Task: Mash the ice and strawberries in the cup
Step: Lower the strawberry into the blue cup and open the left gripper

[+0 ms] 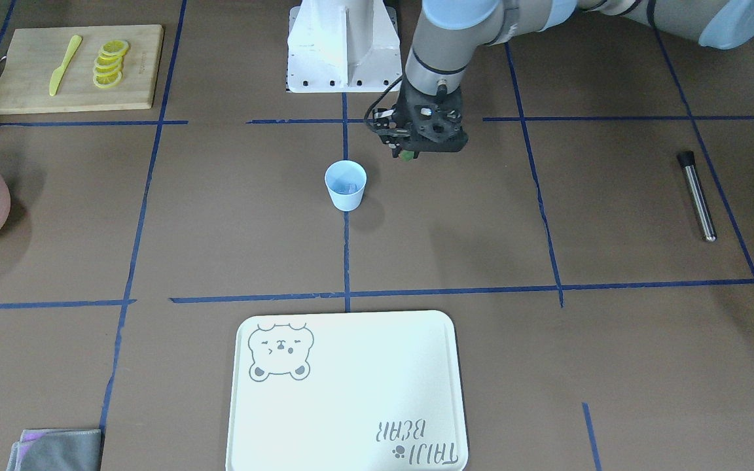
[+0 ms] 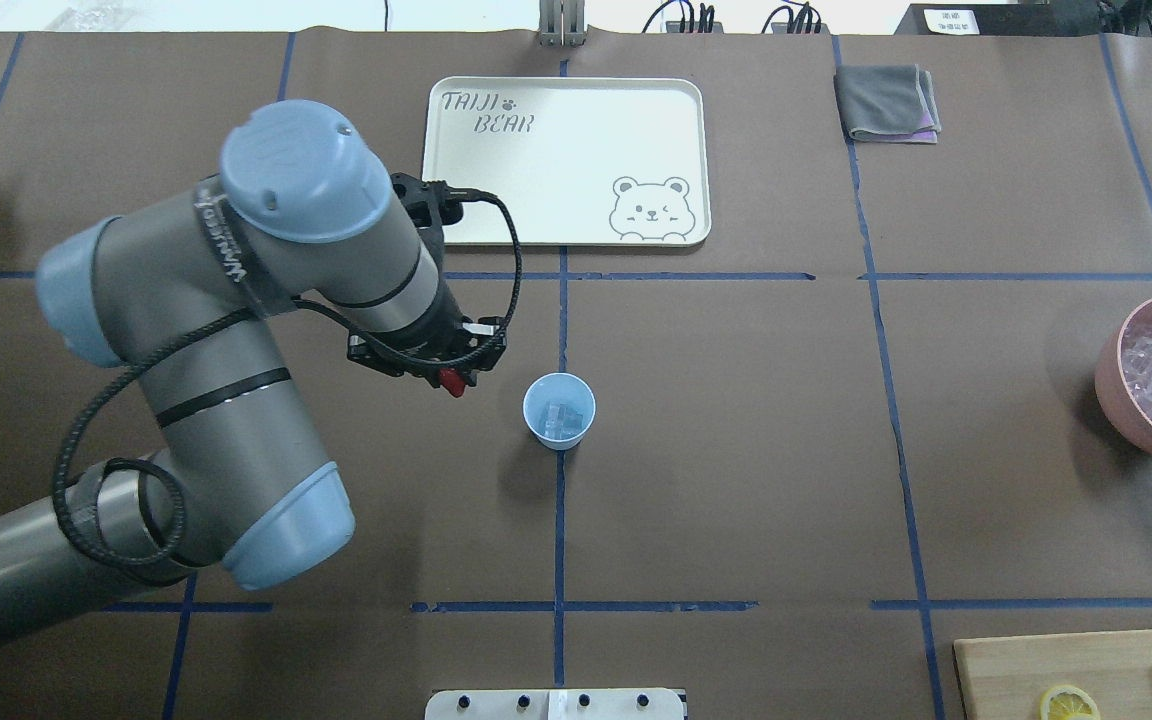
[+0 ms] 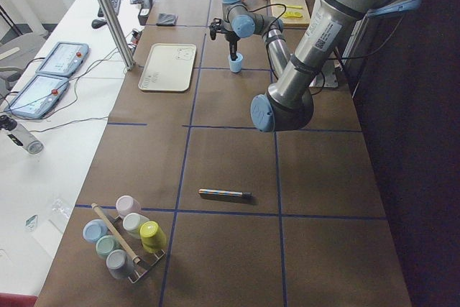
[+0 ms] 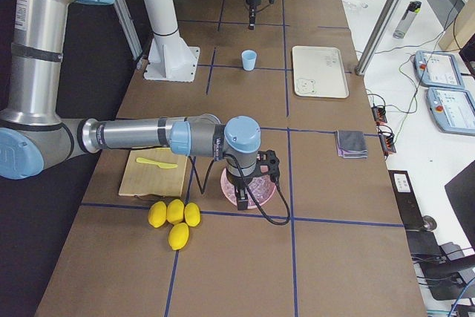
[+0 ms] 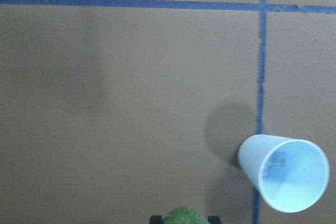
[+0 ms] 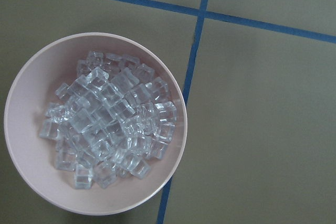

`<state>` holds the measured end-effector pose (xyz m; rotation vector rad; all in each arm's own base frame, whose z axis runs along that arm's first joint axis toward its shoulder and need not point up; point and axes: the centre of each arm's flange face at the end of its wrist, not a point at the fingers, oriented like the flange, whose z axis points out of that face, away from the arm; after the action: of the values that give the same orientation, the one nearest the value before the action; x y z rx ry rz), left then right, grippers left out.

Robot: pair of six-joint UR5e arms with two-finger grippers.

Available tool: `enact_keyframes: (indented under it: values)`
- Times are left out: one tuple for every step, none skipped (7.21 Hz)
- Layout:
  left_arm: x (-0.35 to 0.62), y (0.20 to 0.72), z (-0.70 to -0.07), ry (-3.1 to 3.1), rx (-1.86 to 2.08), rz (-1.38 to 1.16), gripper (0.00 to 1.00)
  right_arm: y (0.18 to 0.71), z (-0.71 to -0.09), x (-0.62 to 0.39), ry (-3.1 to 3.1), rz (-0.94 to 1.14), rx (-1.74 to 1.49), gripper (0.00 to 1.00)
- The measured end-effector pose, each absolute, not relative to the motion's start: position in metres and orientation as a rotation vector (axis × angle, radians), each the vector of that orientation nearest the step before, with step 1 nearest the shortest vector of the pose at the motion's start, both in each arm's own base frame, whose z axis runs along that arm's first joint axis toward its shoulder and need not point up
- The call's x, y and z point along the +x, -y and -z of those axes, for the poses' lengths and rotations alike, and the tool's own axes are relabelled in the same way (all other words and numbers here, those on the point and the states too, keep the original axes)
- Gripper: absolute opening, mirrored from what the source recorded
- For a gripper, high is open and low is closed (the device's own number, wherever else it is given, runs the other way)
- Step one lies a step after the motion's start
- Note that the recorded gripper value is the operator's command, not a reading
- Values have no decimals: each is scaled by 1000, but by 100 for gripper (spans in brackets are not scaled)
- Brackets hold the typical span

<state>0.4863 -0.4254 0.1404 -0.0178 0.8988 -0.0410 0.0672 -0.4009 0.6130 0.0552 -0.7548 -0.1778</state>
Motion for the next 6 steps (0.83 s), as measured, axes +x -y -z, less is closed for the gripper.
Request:
enact_keyframes:
  values:
    - [513,428,-125,-887,-21,66,2,401,-613,67,754,178,56,99]
    - [537,426,-111,-879,-25,84,5,401,-613,67,754,179,56,99]
    - [554,420,-99,-878,-29,94,16,401,-613,67,754,179,56,99]
    - [565,414,-92,-882,-33,96,36,401,-613,67,754,179,56,99]
    - [570,410,-89,-888,-34,95,42,401,-613,67,754,178,55,99]
    - [571,408,-88,-892,-33,92,42,401,-614,67,754,178,54,99]
